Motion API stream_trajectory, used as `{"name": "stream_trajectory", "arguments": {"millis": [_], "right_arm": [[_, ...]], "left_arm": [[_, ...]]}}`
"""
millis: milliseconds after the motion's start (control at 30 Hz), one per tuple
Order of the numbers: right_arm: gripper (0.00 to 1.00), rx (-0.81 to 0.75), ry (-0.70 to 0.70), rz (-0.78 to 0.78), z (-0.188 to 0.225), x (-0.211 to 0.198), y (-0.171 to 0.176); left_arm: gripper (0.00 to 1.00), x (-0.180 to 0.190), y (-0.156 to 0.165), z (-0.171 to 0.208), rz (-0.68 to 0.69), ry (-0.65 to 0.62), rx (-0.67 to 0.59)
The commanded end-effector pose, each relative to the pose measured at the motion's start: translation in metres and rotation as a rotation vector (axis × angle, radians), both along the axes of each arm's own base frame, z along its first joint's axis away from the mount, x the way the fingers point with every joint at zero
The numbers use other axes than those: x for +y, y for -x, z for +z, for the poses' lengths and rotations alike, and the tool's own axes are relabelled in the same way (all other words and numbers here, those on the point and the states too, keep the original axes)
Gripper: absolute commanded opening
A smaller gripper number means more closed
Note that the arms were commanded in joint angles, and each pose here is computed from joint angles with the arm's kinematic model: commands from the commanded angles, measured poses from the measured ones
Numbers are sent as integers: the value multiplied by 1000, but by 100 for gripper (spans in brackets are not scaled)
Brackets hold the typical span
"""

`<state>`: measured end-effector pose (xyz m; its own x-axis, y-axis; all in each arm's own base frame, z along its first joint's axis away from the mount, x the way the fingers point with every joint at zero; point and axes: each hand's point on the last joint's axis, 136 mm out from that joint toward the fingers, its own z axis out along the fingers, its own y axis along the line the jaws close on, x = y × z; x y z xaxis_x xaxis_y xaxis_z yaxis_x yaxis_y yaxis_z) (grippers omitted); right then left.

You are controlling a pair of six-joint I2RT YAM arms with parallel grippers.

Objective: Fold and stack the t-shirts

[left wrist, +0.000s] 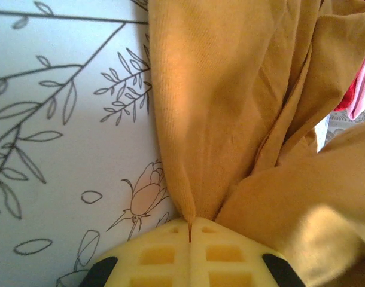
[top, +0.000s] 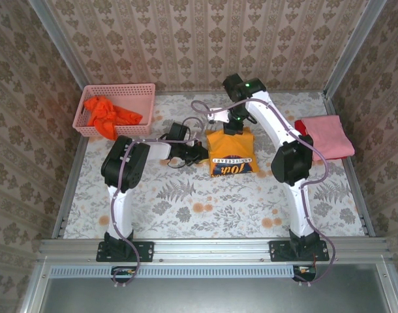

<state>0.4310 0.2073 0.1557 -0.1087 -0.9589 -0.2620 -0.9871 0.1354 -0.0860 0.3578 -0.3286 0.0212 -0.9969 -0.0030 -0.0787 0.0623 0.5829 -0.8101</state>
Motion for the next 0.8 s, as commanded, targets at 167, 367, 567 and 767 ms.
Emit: {"name": "stream_trajectory", "arguments": {"millis": [167,367,567,767], "right_arm": [[0,1,-5,1,-25,3,-21],[0,-31,-16,-16,-47,10,-42],[39,-105,-9,-85,-61,11,-70],[76,-323,-150,-384,-11,0,-119]], "left_arm": [[0,44,39,-79,31,-229,210],[0,45,39,-76,33,-228,209],[0,46,40,-72,34,-229,204],[0,45,36,-57,46,-203,146]]}}
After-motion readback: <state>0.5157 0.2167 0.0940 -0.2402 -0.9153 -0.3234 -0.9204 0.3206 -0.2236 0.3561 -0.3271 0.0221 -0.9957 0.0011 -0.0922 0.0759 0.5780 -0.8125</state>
